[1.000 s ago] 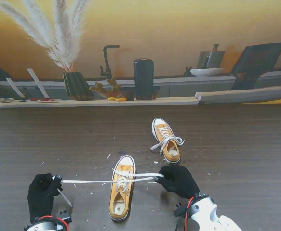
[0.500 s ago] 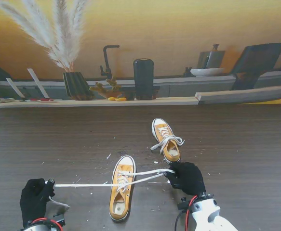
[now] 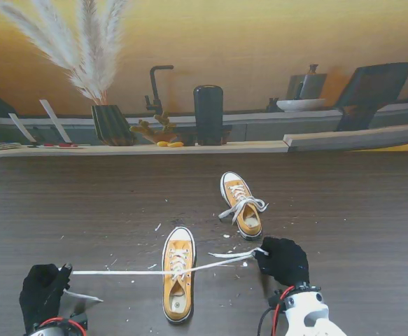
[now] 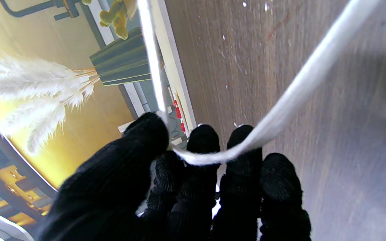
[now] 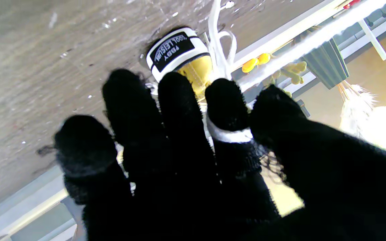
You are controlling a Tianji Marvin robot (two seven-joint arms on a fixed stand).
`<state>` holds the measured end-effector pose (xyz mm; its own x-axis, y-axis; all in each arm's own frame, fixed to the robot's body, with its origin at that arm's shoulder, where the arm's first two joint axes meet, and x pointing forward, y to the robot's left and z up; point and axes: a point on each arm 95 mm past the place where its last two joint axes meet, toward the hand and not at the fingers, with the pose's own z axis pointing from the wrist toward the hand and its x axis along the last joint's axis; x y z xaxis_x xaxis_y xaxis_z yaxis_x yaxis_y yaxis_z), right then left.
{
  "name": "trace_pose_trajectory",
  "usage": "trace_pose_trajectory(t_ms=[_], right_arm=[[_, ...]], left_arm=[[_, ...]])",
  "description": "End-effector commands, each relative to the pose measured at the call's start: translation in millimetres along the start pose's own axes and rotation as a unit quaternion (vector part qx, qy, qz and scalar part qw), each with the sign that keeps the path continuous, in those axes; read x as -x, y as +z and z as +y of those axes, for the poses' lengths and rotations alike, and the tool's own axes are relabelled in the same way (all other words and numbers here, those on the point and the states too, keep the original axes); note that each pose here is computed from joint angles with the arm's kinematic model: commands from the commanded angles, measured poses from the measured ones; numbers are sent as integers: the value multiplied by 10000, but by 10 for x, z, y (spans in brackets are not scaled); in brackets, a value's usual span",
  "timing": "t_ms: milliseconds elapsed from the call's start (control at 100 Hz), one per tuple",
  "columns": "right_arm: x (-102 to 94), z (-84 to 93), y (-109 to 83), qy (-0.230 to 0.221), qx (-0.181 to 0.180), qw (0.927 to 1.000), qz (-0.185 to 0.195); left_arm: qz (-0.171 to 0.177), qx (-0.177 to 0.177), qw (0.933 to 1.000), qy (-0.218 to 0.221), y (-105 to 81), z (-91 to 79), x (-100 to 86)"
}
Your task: Tie the shoelaces into a bow on the shoes
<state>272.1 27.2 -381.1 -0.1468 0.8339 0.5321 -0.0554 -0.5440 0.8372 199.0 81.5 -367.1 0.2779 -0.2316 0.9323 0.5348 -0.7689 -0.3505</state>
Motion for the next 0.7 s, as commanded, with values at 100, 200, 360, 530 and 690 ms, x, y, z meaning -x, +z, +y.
trace_pose_trajectory(t_ms=[100,200,360,530,690], right_arm=[[-26,16,-48,564,-134,9983,40],[-50,53,-59,918,-186,9956,8],[-16,74,-46,988,-200,9949,-87],[25,77,-33,974,-60,9950,-199],[20,90,-34,1172,-33,9927,-295]], left_arm=[[380,136,9984,405,8,28,-3],[662,151,9953,693,15,42,-14],[1024,7,9843,1435,33,43,6],[1238,-284,9707,2038,67,10,63],[1300,-308,9672,2159,95,-10,120]])
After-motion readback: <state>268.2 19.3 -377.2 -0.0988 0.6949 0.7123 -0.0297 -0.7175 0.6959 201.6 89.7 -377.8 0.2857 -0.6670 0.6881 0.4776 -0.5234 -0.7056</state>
